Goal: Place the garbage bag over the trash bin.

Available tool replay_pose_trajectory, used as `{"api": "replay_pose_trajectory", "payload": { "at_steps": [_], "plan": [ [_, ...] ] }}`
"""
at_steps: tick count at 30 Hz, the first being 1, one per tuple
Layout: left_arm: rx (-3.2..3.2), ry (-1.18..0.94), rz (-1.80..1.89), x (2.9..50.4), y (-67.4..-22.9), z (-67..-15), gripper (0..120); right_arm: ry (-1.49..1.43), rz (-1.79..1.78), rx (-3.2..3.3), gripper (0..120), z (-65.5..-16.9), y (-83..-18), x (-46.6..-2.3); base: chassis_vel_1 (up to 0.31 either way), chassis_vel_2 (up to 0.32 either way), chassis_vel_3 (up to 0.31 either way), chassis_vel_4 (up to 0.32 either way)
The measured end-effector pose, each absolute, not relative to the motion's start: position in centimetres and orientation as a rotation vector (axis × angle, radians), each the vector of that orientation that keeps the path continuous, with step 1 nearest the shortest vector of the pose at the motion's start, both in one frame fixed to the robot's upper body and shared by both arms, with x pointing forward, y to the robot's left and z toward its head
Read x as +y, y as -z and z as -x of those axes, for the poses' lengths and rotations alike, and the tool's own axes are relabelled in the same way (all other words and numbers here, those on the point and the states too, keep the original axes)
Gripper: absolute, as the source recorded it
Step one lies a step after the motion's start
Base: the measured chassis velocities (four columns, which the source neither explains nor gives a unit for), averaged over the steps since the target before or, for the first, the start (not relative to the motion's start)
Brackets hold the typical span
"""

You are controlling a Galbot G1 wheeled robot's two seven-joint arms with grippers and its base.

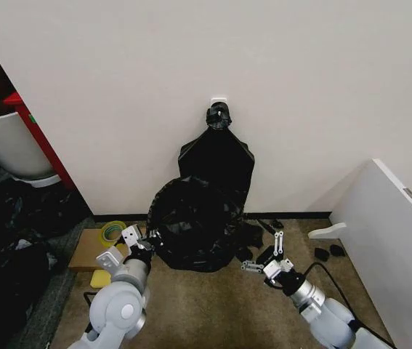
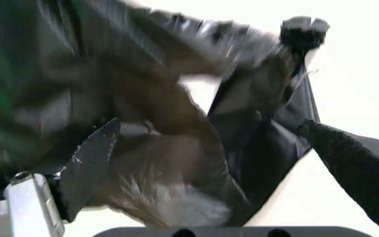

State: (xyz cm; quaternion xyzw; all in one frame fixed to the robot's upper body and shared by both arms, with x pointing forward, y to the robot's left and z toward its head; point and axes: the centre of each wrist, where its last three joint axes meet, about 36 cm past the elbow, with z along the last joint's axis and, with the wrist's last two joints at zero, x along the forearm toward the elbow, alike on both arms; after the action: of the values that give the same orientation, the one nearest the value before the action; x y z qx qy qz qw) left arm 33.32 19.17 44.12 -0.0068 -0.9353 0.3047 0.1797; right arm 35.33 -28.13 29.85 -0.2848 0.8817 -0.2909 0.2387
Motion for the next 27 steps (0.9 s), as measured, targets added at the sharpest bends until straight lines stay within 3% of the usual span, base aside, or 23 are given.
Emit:
{"api": "replay_pose_trajectory", "payload": {
  "at_steps": [15,23,25,27],
  "plan": [
    [-2.632,-0.889,0.068,18.8,-45.3,-32.9,1,0.835,0.739,2.469,100,-35.8,-28.0,-29.2,0.0,0.0,0.0,0.0],
    [-2.679,-0.841,0.03,19.3,-44.0,-33.5,1,0.971,0.634,2.597,100,-35.6,-28.3,-36.2,0.0,0.0,0.0,0.0],
    [-2.687,-0.842,0.034,19.3,-43.9,-33.5,1,0.881,0.552,2.701,100,-34.4,-29.0,-37.5,0.0,0.0,0.0,0.0],
    [-2.685,-0.844,0.034,19.2,-43.7,-33.5,1,0.707,0.419,2.78,100,-33.4,-30.3,-35.9,0.0,0.0,0.0,0.0]
  ]
}}
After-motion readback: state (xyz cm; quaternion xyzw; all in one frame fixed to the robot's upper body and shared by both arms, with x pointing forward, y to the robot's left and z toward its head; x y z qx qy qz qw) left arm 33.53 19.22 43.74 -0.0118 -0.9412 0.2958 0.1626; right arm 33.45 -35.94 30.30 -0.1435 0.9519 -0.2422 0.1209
